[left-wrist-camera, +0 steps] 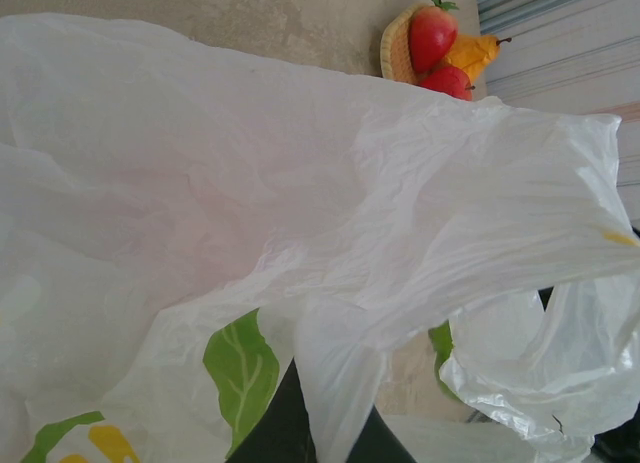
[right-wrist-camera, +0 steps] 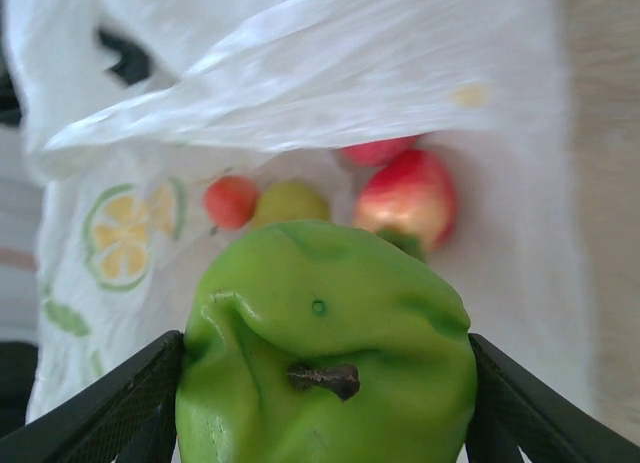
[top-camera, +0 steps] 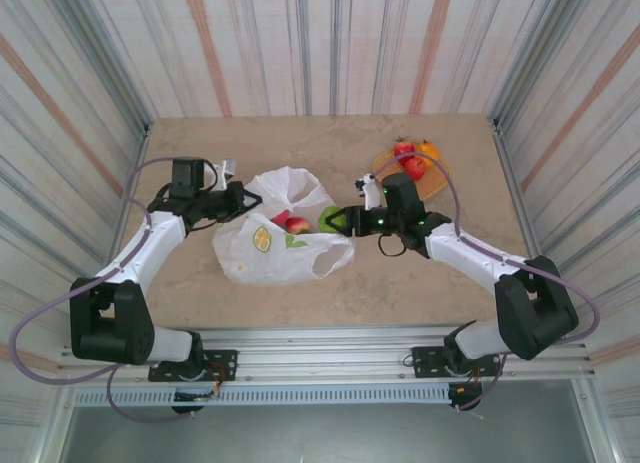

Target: Place the fruits into the plastic bag

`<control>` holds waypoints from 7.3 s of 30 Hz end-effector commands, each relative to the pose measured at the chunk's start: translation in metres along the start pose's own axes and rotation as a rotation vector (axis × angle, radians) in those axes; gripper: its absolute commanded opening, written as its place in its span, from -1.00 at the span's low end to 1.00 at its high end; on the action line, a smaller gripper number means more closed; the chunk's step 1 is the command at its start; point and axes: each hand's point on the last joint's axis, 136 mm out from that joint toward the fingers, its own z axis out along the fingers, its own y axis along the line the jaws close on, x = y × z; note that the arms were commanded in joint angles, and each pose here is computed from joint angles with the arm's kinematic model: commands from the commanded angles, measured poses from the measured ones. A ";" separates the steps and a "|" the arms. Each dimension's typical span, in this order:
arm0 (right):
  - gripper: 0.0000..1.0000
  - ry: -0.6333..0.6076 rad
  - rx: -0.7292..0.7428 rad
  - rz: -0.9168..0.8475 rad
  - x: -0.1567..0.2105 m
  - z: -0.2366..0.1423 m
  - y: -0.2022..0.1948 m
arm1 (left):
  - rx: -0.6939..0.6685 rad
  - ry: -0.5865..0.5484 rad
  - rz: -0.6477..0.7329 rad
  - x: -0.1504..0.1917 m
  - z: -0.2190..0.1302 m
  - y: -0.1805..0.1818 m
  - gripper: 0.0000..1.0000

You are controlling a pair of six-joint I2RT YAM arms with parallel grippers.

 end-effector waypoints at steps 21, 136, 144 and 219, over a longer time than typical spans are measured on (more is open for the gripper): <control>0.08 -0.035 -0.084 -0.123 0.037 0.109 0.062 | 0.145 0.062 -0.036 0.010 -0.008 -0.040 -1.00; 0.33 -0.211 0.393 -0.017 -0.033 -0.069 -0.017 | 0.020 0.017 0.000 0.004 -0.022 -0.018 -0.95; 0.74 -0.273 0.764 0.058 -0.071 -0.136 -0.127 | 0.030 0.007 -0.006 0.003 -0.021 -0.018 -0.98; 0.04 -0.096 0.149 -0.126 -0.015 -0.052 0.002 | 0.062 0.031 -0.049 0.005 -0.011 -0.017 -0.98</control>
